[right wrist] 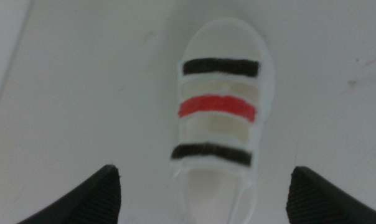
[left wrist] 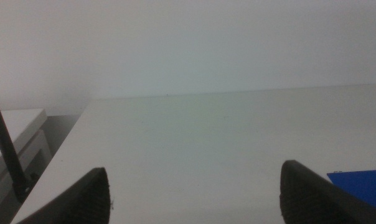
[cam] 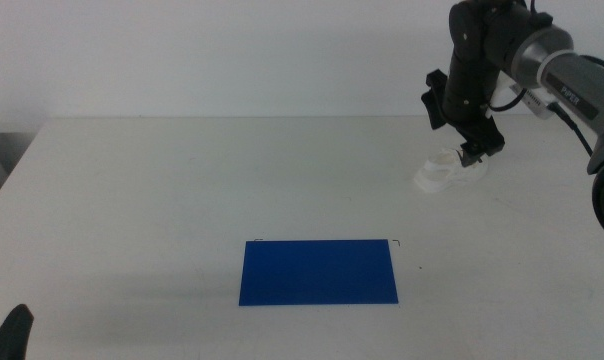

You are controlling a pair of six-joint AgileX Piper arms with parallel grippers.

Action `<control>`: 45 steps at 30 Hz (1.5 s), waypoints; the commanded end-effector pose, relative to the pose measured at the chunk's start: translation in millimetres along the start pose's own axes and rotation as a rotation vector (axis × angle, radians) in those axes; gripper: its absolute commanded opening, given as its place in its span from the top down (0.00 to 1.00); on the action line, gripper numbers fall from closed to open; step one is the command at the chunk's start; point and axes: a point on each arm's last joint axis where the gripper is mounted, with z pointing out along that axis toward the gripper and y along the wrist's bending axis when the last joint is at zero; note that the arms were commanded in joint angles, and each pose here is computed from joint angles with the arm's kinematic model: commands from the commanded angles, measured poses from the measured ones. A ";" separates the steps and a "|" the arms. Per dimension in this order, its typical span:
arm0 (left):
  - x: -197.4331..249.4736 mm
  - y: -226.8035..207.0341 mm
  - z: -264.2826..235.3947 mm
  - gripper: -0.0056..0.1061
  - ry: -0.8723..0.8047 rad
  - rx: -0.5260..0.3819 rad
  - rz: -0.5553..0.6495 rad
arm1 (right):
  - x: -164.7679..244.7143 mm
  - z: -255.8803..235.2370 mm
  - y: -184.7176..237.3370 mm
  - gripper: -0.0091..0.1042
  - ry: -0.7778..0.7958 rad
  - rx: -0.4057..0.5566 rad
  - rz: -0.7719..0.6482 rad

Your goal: Use one arm to grab the shoe from the table and place it on the mat.

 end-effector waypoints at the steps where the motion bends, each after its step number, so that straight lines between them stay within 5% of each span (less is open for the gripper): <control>1: -5.8 0.3 -0.9 0.11 -0.088 -0.001 -0.014 | -14.5 -32.8 -0.5 0.11 -0.038 -0.021 0.019; 19: -5.8 0.3 -0.9 0.11 -0.088 -0.001 -0.015 | -10.8 11.6 0.1 0.14 -0.029 0.017 0.034; 22: -5.8 0.3 -0.9 0.11 -0.088 -0.001 -0.015 | -10.8 11.6 0.6 0.25 -0.029 0.011 0.038; 29: -5.8 0.3 -0.9 0.11 -0.088 -0.001 -0.015 | -11.2 7.8 -4.4 0.74 0.030 0.053 -0.011; 32: -5.8 0.3 -0.9 0.11 -0.088 -0.001 -0.015 | -12.9 -6.5 -3.4 0.86 0.032 0.027 -0.042; 45: -5.8 0.3 -0.9 0.11 -0.088 -0.001 -0.015 | 11.4 -100.9 -46.5 0.89 -0.052 0.008 0.028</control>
